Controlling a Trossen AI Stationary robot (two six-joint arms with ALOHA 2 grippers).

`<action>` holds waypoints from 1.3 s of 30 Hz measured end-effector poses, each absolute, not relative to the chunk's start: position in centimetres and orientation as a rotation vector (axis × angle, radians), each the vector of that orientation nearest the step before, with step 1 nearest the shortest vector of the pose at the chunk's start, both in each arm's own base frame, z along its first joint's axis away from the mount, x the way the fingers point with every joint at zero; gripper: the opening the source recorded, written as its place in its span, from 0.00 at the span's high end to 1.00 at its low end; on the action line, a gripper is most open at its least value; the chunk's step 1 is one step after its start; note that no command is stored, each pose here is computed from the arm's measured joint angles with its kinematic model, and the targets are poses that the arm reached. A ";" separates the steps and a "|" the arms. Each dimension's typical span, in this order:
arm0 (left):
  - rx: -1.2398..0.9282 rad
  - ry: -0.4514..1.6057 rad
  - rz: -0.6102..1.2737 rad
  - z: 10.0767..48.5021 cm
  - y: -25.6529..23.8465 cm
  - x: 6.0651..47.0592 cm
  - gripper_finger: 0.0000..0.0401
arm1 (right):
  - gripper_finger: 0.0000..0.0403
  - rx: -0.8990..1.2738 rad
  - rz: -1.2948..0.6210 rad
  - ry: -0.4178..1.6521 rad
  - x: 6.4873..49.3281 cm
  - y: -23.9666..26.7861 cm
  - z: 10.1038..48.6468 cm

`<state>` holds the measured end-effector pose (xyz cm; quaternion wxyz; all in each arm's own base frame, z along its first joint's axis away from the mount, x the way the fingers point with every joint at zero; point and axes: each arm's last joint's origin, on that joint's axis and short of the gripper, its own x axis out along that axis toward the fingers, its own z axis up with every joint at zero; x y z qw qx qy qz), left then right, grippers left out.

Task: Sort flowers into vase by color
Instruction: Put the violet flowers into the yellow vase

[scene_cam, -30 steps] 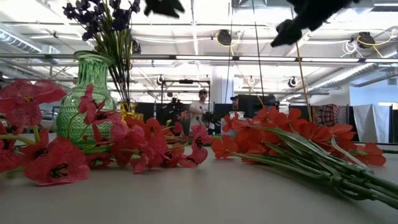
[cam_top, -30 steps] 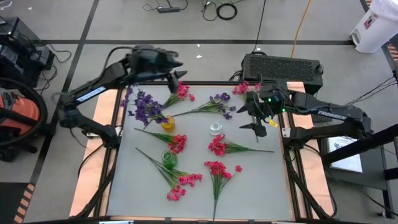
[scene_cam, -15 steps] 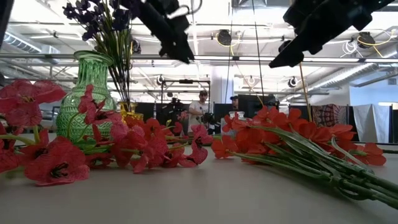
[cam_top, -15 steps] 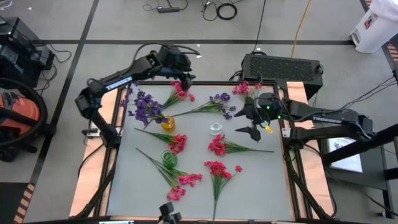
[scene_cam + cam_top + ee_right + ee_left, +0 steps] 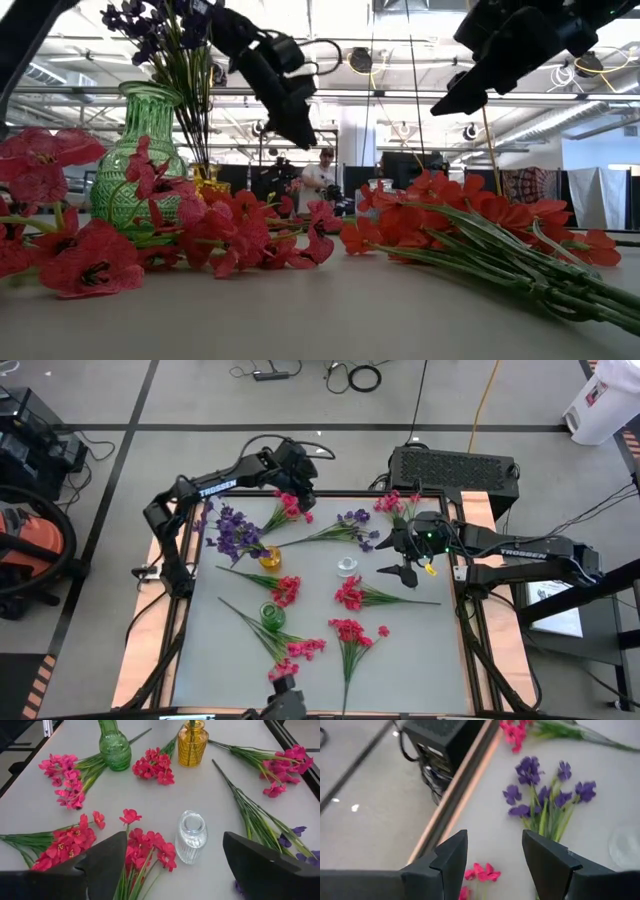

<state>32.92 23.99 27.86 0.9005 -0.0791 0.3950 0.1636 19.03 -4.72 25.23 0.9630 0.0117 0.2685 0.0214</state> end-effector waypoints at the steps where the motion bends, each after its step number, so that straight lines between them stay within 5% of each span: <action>1: -0.162 0.829 0.329 27.4 24.1 33.1 0.51 | 0.20 0.023 0.044 0.544 19.0 -4.7 25.2; 16: -0.156 0.948 0.262 22.2 24.8 34.9 0.51 | 0.20 -0.003 0.117 0.523 19.4 -3.3 25.4; 39: -0.139 0.921 0.276 22.4 20.5 38.2 0.51 | 0.20 -0.005 0.124 0.525 19.5 -3.1 25.4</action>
